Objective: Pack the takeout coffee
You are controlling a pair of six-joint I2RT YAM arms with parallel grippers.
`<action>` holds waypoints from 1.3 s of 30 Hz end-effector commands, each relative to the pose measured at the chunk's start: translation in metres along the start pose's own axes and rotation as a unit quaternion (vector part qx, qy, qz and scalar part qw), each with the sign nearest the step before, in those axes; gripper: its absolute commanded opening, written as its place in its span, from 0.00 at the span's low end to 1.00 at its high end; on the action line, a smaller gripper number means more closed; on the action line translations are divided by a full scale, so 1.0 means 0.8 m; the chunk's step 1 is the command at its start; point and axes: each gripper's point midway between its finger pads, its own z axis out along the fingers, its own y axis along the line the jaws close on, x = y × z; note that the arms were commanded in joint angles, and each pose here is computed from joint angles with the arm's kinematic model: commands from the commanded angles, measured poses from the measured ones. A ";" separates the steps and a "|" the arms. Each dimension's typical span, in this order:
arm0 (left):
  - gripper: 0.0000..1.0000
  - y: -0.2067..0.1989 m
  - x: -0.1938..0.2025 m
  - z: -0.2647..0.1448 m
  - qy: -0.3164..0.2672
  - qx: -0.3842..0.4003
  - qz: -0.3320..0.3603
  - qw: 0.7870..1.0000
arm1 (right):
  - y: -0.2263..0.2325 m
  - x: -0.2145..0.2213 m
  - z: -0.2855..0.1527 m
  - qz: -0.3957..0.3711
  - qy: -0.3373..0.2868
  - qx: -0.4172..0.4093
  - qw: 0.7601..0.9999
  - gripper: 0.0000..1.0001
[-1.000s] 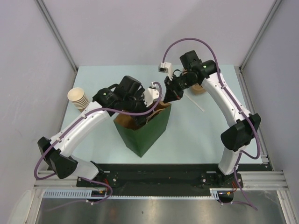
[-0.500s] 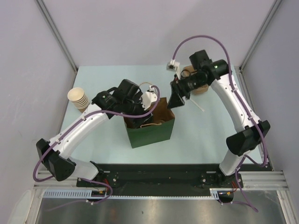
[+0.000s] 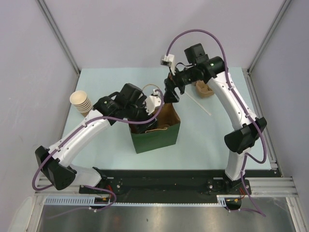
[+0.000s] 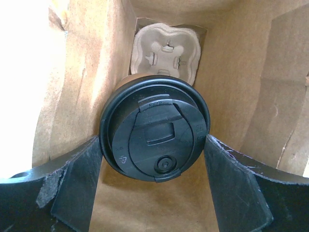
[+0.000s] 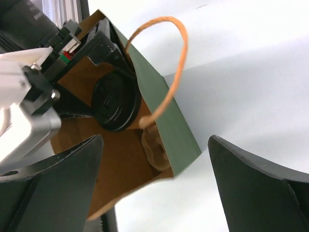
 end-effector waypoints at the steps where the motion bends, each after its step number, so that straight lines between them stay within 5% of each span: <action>1: 0.00 -0.002 -0.007 -0.013 -0.027 -0.004 0.014 1.000 | -0.008 -0.001 0.026 -0.072 0.003 -0.001 0.997 0.96; 6: 0.00 -0.001 -0.001 -0.011 -0.023 -0.013 0.016 1.000 | -0.001 0.014 0.054 -0.093 0.026 -0.020 0.995 0.90; 10: 0.00 -0.005 0.003 -0.008 -0.023 -0.017 0.025 0.999 | -0.007 0.023 0.069 -0.108 0.038 -0.004 0.993 0.75; 13: 0.00 -0.007 0.006 -0.006 -0.021 -0.020 0.031 0.999 | -0.015 0.022 0.069 -0.118 0.030 0.020 0.992 0.55; 17: 0.00 -0.004 0.008 -0.007 -0.025 -0.034 0.032 0.999 | -0.009 0.003 0.057 -0.135 0.005 0.032 0.990 0.05; 18: 0.00 -0.003 0.008 -0.006 -0.026 -0.038 0.032 0.998 | -0.003 -0.006 0.048 -0.135 -0.007 0.040 0.990 0.00; 25: 0.00 0.012 0.018 -0.001 -0.029 -0.085 0.036 0.995 | 0.025 -0.040 0.023 -0.184 -0.085 0.089 0.975 0.00; 39: 0.00 0.019 0.038 0.012 -0.073 -0.159 0.120 0.977 | 0.068 0.002 0.042 -0.219 -0.076 0.126 0.965 0.00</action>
